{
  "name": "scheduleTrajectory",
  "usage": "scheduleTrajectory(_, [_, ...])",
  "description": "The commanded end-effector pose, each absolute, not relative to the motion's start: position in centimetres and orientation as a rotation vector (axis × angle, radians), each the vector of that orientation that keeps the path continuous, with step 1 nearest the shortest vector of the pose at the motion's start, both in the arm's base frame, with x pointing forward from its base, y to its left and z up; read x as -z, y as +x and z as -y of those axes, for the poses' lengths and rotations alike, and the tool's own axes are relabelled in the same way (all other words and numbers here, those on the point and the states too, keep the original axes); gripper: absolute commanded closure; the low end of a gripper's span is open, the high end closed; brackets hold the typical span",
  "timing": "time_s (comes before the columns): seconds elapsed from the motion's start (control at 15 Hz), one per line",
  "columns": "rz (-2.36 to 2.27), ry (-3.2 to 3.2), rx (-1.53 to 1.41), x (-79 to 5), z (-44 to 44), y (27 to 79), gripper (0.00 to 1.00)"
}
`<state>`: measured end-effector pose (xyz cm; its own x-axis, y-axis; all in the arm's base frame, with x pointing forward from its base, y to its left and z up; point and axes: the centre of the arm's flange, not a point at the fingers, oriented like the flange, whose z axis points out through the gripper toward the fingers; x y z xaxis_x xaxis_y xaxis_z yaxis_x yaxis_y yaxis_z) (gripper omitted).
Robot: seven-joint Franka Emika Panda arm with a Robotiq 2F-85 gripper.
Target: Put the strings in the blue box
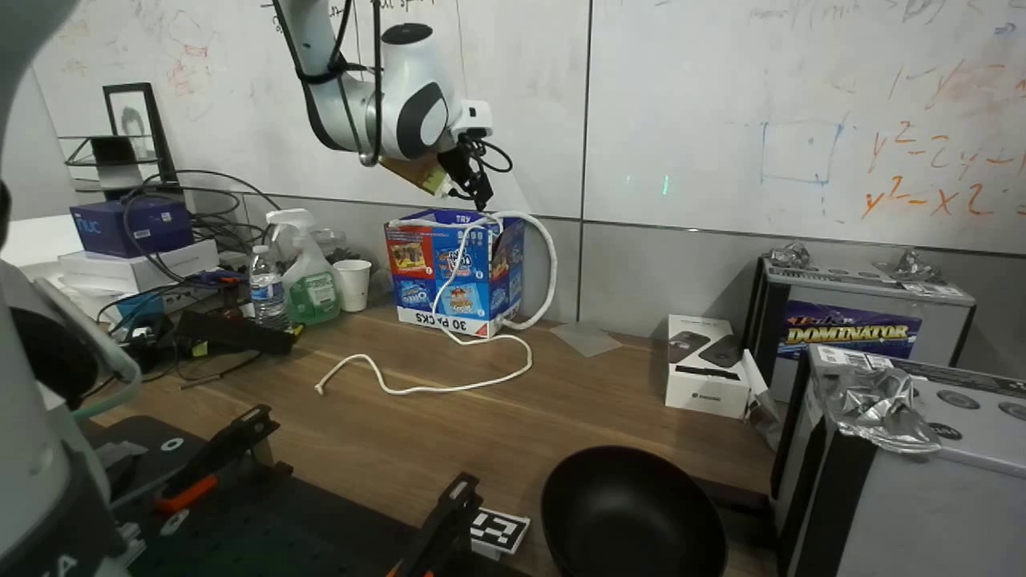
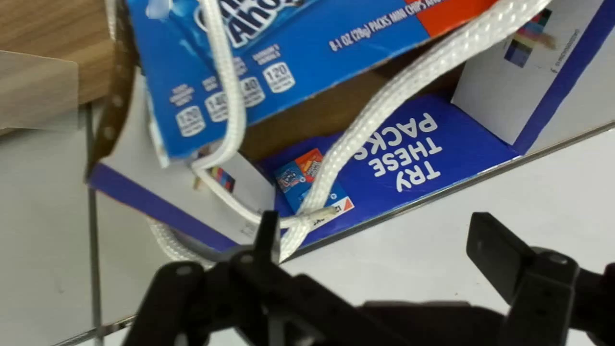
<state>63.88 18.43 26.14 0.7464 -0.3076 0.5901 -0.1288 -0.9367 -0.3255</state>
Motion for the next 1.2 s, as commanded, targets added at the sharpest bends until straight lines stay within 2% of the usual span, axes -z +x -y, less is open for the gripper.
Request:
scheduleTrajectory(0.0, [-0.424,-2.815,0.917,-30.0,-16.3,57.3,0.0])
scheduleTrajectory(0.27, [-0.437,-2.98,0.733,-29.5,-10.8,52.6,0.0])
scheduleTrajectory(0.53, [-0.441,-3.081,0.456,-24.8,-5.9,50.5,0.0])
scheduleTrajectory(0.87, [-0.571,-3.092,0.101,-19.3,-6.0,49.1,0.0])
scheduleTrajectory(1.13, [-0.652,-3.011,-0.041,-15.2,-6.3,47.2,0.0])
